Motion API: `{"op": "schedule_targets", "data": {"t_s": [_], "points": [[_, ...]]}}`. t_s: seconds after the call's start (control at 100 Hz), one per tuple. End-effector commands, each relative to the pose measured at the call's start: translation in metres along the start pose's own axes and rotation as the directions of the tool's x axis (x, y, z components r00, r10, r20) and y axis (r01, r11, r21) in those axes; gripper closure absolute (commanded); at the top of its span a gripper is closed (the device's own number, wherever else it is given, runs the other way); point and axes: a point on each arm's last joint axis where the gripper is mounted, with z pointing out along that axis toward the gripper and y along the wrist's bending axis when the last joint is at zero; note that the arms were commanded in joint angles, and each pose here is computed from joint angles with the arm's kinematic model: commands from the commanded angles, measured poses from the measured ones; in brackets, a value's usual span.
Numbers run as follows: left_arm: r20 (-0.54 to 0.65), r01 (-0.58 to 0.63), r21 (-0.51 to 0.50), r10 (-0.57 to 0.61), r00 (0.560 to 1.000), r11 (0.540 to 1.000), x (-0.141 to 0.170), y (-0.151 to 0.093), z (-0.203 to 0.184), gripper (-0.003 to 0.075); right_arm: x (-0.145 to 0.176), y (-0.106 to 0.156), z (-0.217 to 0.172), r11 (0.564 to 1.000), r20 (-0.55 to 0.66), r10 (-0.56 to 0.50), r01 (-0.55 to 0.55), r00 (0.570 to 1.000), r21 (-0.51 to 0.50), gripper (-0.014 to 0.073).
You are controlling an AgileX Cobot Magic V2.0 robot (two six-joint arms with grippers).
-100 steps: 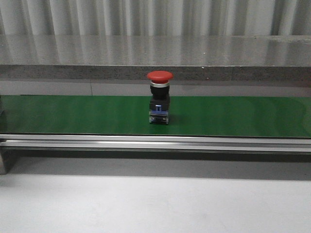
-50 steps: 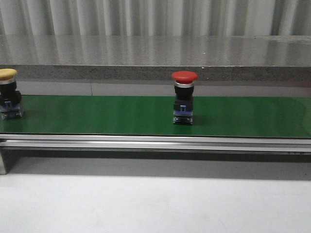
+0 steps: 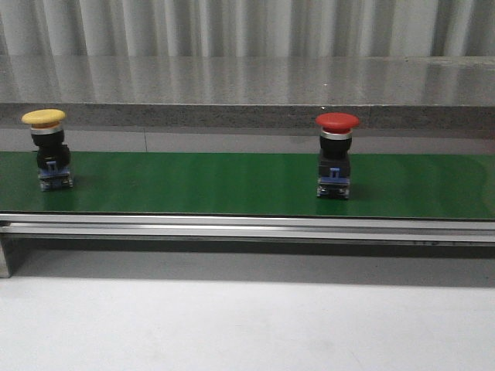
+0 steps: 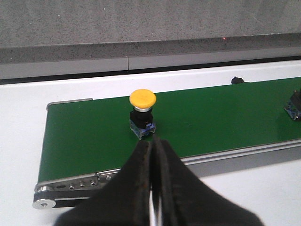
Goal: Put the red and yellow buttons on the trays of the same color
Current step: 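Lower the right gripper onto the red button at the belt end and grasp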
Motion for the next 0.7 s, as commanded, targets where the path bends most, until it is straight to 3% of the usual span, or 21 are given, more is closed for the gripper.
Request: {"op": "schedule_targets", "data": {"t_s": [0.0, 0.06, 0.23, 0.33, 0.54, 0.69], "points": [[0.097, 0.004, 0.007, -0.005, 0.995, 1.000, -0.014, -0.001, -0.003, 0.0741, -0.029, 0.001, 0.015, 1.000, -0.006, 0.002, -0.002, 1.000, -0.015, 0.0632], [0.096, 0.004, 0.007, -0.005, 0.995, 1.000, -0.014, -0.001, -0.003, 0.0741, -0.040, 0.001, 0.030, 1.000, -0.053, 0.001, -0.002, 0.999, -0.017, 0.0559], [0.096, 0.004, 0.007, -0.005, 0.995, 1.000, -0.014, -0.001, -0.003, 0.0741, -0.066, 0.001, 0.078, 0.999, -0.198, 0.012, -0.018, 0.980, -0.028, 0.0128], [0.096, 0.004, 0.007, -0.005, 0.995, 1.000, -0.014, -0.001, -0.003, 0.0741, -0.076, 0.003, 0.103, 0.998, -0.275, 0.033, -0.047, 0.961, -0.045, -0.0033], [0.096, 0.004, 0.007, -0.005, 0.995, 1.000, -0.014, -0.001, -0.003, 0.0741, -0.086, 0.006, 0.148, 0.995, -0.426, 0.041, -0.074, 0.904, -0.060, -0.0060], [0.096, 0.004, 0.007, -0.005, 0.995, 1.000, -0.014, -0.001, -0.003, 0.0741, -0.091, 0.008, 0.174, 0.993, -0.460, 0.022, -0.072, 0.888, -0.091, -0.0060]]}}
